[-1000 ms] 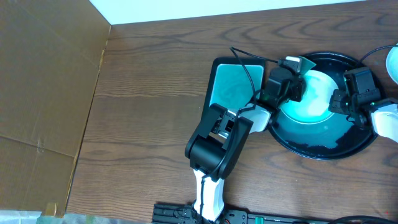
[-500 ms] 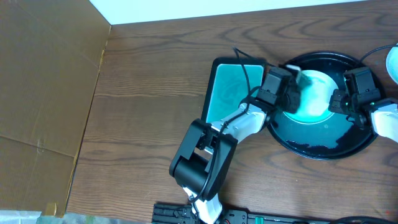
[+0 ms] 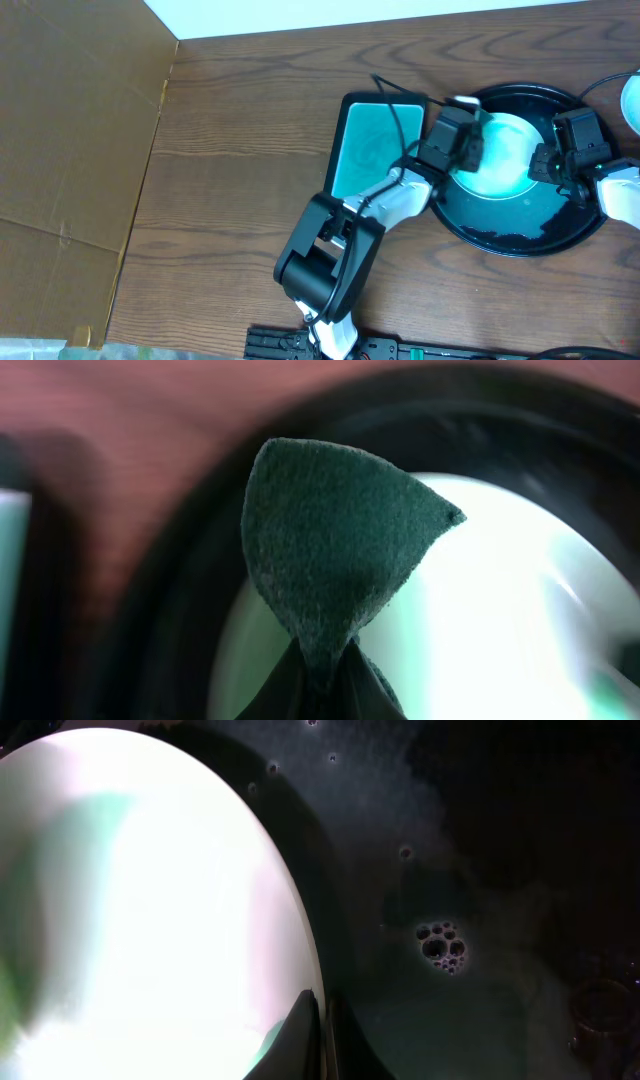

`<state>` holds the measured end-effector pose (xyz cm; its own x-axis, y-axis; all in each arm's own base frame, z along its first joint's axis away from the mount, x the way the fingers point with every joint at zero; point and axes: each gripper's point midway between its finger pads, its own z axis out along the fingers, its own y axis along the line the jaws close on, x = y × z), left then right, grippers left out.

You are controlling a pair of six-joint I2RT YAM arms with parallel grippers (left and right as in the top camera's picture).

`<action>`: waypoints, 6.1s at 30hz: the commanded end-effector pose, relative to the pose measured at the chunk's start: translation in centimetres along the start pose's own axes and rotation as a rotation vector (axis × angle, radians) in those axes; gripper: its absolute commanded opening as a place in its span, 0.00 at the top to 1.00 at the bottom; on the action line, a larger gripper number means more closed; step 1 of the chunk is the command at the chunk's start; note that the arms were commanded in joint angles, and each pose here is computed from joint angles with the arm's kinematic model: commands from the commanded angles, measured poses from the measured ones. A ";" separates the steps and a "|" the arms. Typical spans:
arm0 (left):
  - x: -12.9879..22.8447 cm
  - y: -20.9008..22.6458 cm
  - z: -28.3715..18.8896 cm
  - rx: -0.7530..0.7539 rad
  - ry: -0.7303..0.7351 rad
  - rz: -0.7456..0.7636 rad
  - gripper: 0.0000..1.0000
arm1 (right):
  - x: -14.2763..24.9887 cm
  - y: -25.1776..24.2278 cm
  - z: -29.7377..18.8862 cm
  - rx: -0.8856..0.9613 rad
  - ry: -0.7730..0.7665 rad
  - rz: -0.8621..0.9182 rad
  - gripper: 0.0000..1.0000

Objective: Clean dirty plates on tray and stack at the side

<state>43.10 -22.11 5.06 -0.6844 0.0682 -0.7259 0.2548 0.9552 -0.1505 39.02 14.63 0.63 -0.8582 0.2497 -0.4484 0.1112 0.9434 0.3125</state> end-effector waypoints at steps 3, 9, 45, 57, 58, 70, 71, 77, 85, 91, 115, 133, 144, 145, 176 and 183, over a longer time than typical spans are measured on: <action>0.6 2.5 2.5 -0.001 -0.013 -0.045 0.93 | 1.9 -0.1 0.3 0.004 0.050 -0.012 0.99; -0.9 -2.3 3.0 0.263 -0.090 -0.036 0.93 | 1.9 -0.1 0.3 0.005 0.051 -0.012 0.98; -6.5 5.7 -12.5 -0.017 -0.079 -0.134 0.93 | 1.3 -0.1 0.3 0.011 0.026 -0.047 0.99; 2.1 16.0 -7.2 -0.238 0.201 -0.334 0.93 | -4.1 2.6 -4.4 -0.032 -0.196 -0.260 0.99; 2.8 16.2 -6.3 -0.241 0.215 -0.336 0.93 | -4.9 2.8 -5.5 -0.012 -0.235 -0.301 0.99; 1.3 17.1 -5.0 -0.239 0.140 -0.338 0.57 | -8.6 3.4 -14.1 0.546 -0.518 -0.837 0.99; 1.1 17.1 -5.2 -0.240 0.132 -0.339 0.52 | -8.8 3.7 -14.7 0.590 -0.535 -0.874 0.99; -2.8 18.9 -8.9 -0.263 0.004 -0.366 0.29 | -10.5 6.8 -19.0 0.828 -0.652 -1.100 0.99; -2.8 22.1 -10.9 -0.319 -0.017 -0.423 0.20 | -11.5 10.3 -22.9 0.973 -0.737 -1.287 0.99; -2.7 22.1 -10.9 -0.319 -0.014 -0.424 0.20 | -11.9 10.8 -23.7 1.047 -0.719 -1.393 0.99; -2.7 22.1 -10.9 -0.319 -0.014 -0.424 0.19 | -11.7 3.7 -14.2 0.383 -0.627 -0.686 0.99; -2.7 22.1 -10.9 -0.319 -0.014 -0.423 0.20 | -14.8 -25.3 -13.8 0.295 -0.536 0.423 0.98; -2.7 22.1 -10.9 -0.319 -0.014 -0.423 0.19 | -15.4 -27.0 -8.2 0.282 -0.513 0.361 0.54; -2.7 22.1 -10.9 -0.319 -0.014 -0.423 0.19 | -15.6 -26.6 -8.2 0.270 -0.491 0.329 0.50; -2.7 22.1 -10.9 -0.319 -0.014 -0.423 0.19 | 6.5 -11.1 -22.0 0.146 -0.125 0.076 0.01; -2.7 22.1 -10.9 -0.319 -0.014 -0.423 0.19 | 10.7 -13.5 -22.2 0.274 0.045 0.096 0.01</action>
<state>43.11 1.73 10.76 -0.6777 -0.3510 -0.6461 -0.2652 0.9362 -0.2305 17.21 0.28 10.13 -0.8624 0.3389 -0.3760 0.3064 0.9408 0.1451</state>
